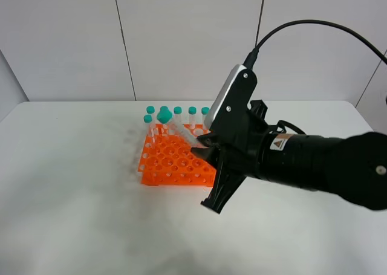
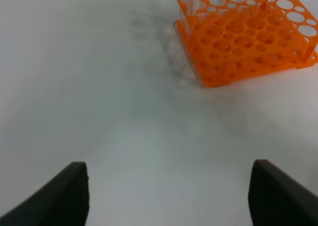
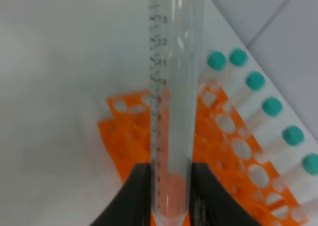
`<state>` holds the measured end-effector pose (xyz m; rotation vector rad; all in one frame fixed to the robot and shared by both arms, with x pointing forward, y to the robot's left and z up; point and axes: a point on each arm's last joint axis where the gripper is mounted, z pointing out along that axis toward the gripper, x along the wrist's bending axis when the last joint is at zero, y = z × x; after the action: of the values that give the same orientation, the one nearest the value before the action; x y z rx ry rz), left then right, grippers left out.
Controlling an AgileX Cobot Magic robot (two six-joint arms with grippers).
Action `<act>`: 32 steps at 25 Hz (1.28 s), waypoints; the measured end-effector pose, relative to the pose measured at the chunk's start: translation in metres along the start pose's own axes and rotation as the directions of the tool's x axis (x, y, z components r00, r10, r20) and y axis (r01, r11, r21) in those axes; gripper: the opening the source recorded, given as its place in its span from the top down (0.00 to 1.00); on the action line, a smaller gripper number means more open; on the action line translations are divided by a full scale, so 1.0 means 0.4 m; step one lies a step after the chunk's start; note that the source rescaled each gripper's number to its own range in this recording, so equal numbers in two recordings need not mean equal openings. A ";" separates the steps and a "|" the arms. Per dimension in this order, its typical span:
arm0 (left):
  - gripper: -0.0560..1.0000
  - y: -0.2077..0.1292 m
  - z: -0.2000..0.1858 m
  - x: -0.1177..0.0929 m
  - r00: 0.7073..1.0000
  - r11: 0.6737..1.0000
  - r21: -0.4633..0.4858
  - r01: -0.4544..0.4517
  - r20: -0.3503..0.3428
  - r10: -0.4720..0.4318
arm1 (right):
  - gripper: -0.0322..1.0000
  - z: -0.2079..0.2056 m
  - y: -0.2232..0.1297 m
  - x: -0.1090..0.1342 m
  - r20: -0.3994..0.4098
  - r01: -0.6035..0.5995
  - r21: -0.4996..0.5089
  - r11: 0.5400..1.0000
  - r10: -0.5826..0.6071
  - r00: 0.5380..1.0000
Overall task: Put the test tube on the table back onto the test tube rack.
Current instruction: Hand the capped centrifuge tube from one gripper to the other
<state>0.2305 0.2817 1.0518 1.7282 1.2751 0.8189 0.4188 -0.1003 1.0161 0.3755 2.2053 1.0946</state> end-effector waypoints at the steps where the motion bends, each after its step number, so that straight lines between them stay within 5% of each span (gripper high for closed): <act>1: 0.00 0.000 0.000 0.000 1.000 1.000 0.000 0.000 0.000 0.000 | 0.97 -0.008 0.004 0.017 0.005 -0.018 -0.027 0.999 0.019 1.000; 6: 0.00 0.000 0.000 0.000 1.000 1.000 0.000 0.000 0.000 0.000 | 0.97 -0.072 0.026 0.070 0.016 -0.143 -0.226 0.964 0.151 0.988; 11: 0.00 0.000 0.000 0.000 1.000 1.000 0.000 0.000 0.000 0.000 | 0.97 -0.119 0.014 0.090 -0.083 -0.300 -0.341 0.891 0.289 0.954; 17: 0.00 0.000 0.000 0.000 1.000 1.000 0.000 0.000 0.000 0.000 | 0.97 -0.138 -0.039 0.119 -0.168 -0.371 -0.323 0.870 0.333 0.928; 32: 0.00 0.000 0.000 0.000 1.000 1.000 0.000 0.000 0.000 0.000 | 0.97 -0.145 -0.055 0.124 -0.159 -0.307 -0.288 0.907 0.271 0.949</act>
<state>0.2305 0.2817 1.0518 1.7282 1.2751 0.8189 0.3439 -0.1236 1.0040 0.5232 2.0700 1.6360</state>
